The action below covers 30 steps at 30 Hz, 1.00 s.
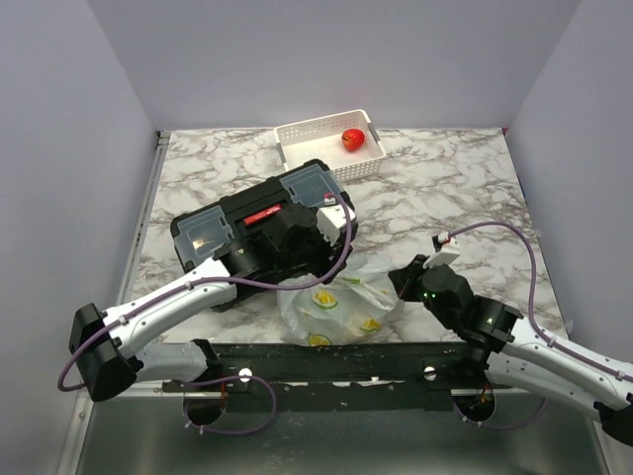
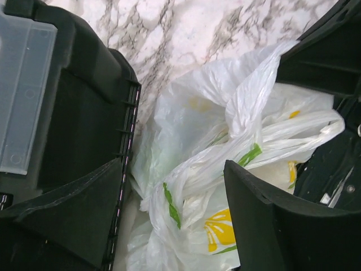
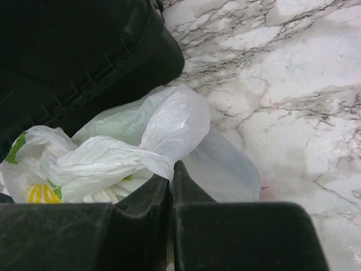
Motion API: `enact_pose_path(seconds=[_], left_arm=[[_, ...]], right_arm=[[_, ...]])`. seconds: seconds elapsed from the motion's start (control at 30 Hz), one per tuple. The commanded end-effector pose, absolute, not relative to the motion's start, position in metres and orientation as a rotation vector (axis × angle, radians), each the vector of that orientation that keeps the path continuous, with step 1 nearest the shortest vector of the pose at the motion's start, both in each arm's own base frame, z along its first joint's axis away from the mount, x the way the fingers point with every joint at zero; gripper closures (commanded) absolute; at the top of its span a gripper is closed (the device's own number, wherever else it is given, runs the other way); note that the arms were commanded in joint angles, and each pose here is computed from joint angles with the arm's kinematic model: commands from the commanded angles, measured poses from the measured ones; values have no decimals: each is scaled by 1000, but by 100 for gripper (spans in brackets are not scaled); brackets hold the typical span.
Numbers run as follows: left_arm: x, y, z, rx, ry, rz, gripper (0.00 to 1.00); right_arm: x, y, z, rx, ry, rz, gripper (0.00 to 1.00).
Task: Take the fake fruits out of the plastic bag
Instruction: Untie the plastic bag at the center of the board.
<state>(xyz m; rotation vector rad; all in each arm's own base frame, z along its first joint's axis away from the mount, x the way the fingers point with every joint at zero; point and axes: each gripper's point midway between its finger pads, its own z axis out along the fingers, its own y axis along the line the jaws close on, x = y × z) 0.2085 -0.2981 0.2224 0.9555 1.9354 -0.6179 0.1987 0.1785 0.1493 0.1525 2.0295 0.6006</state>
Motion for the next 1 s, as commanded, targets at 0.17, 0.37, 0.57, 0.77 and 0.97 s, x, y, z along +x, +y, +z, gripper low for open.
enact_pose_path(seconds=[0.17,0.37,0.57,0.77,0.97], left_arm=[[200,-299,194,1122,2073,-600,28],[209,-289,183,1119,2220,-469,34],[196,-292,155,1200,2327,-484,39],[177,-302,150,1292,2278,-609,38],[156,-307,143,1371,2290,-733,40]], right_arm=[[186,182,145,117,2132,606,92],[175,192,135,111,2173,696,92],[168,198,137,81,2185,750,91],[172,184,137,138,2185,675,91],[173,173,134,221,2174,653,90]])
